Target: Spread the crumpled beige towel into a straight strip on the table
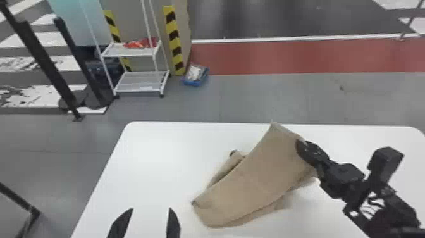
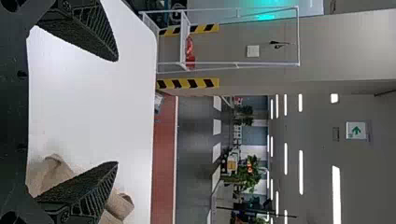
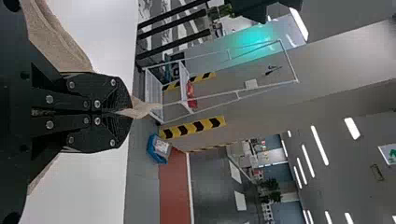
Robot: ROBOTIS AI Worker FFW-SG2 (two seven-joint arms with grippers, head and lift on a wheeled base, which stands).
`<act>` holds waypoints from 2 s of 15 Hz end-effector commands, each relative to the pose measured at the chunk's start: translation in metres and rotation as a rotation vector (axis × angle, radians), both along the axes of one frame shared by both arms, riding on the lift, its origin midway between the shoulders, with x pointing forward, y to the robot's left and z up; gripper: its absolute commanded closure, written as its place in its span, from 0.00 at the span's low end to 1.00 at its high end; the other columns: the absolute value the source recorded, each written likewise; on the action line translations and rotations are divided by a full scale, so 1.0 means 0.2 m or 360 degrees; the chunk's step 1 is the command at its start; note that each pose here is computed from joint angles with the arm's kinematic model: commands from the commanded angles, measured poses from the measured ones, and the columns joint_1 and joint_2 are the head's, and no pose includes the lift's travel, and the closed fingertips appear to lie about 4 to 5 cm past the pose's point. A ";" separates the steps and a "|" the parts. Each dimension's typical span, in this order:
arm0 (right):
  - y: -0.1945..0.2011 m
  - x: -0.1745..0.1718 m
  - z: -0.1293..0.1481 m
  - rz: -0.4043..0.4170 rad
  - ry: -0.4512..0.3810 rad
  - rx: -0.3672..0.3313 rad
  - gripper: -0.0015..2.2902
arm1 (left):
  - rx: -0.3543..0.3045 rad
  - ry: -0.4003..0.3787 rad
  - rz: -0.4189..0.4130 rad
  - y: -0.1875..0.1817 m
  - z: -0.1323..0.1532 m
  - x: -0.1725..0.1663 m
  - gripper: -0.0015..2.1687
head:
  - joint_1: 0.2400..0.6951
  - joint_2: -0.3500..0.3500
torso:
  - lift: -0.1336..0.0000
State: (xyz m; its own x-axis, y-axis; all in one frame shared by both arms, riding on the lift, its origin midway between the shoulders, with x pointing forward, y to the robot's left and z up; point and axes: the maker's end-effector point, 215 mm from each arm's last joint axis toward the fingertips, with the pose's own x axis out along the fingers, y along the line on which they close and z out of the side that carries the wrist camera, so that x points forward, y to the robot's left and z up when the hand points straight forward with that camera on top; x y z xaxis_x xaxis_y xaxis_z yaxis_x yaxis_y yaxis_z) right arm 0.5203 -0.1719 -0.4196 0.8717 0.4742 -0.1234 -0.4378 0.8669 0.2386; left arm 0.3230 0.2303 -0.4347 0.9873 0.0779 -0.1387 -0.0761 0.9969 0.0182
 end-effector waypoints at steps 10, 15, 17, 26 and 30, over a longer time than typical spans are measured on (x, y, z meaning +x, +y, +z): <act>0.07 -0.22 0.06 0.0373 -0.0086 0.0081 0.61 | -0.0002 0.0018 -0.0009 0.00 -0.03 0.01 0.04 | 1.00 0.59 | 1.00; 0.81 -0.42 0.33 0.0905 -0.0199 0.0412 0.61 | -0.0010 0.0002 0.0003 0.01 -0.02 0.00 0.04 | 1.00 0.78 | 1.00; 1.08 -0.46 0.21 0.1052 -0.0126 0.0300 0.60 | -0.0010 -0.0003 0.0003 0.02 -0.02 -0.01 0.04 | 1.00 0.93 | 1.00; 1.15 -0.55 0.00 0.1118 -0.0042 0.0101 0.02 | -0.0001 -0.0004 0.0009 0.04 -0.02 0.00 0.04 | 1.00 1.00 | 1.00; 0.70 -0.38 -0.10 0.0861 -0.0008 -0.0048 0.06 | -0.0004 -0.0004 0.0003 0.03 -0.02 0.01 0.04 | 1.00 1.00 | 1.00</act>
